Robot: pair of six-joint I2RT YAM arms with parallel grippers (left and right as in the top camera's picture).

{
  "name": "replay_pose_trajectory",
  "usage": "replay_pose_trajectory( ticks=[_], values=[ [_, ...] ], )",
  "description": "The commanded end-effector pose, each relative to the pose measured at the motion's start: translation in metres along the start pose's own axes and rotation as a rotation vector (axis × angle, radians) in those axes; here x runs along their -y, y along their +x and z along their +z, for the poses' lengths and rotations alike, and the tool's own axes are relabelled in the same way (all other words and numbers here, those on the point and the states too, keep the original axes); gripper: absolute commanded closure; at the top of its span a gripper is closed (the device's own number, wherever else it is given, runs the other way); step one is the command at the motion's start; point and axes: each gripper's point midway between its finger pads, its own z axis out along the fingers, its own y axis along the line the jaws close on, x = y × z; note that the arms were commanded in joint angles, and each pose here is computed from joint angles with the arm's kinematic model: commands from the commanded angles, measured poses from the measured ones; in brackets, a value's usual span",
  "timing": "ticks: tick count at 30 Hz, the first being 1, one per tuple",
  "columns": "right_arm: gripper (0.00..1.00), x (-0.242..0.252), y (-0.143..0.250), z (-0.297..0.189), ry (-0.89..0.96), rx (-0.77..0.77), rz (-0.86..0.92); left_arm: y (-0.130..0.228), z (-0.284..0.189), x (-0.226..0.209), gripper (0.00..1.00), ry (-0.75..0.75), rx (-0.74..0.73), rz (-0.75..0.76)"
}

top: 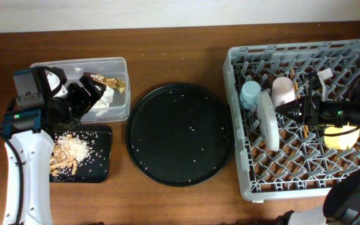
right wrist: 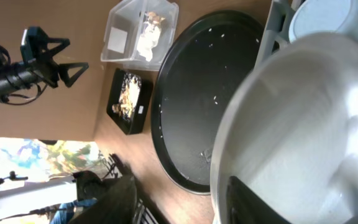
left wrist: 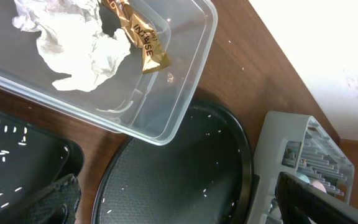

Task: Sort waste into correct bins and load items into the dishwasher rack
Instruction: 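Lift the white plate and stand it upright in the rack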

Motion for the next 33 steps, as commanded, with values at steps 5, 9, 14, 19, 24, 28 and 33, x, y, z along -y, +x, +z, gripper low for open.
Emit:
replay_pose_trajectory(
  ticks=[5,9,14,19,24,28,33],
  values=[
    [0.1,-0.015,-0.03,-0.018,0.047,0.056,0.0,-0.001,-0.003,0.002,0.01,0.005,0.01,0.006],
    [0.02,-0.004,-0.047,-0.04,0.254,0.065,0.081,-0.001,-0.003,0.002,0.01,0.005,0.01,0.006],
    [0.01,0.072,-0.041,-0.088,0.764,0.189,0.577,-0.001,-0.003,0.001,0.01,0.005,0.01,0.005],
    [0.02,0.072,-0.041,-0.088,0.762,0.212,0.634,-0.001,-0.003,0.002,0.01,0.005,0.01,0.006],
    [0.02,0.072,-0.041,-0.088,0.761,0.212,0.634,-0.001,-0.003,0.001,0.0,0.005,0.01,0.005],
    [0.02,0.072,-0.041,-0.088,0.762,0.212,0.634,-0.001,-0.003,0.002,0.01,0.005,0.01,0.006],
    [0.02,0.074,-0.041,-0.087,0.761,0.207,0.638,-0.001,-0.003,0.002,0.01,0.005,0.01,0.006]
  ],
)
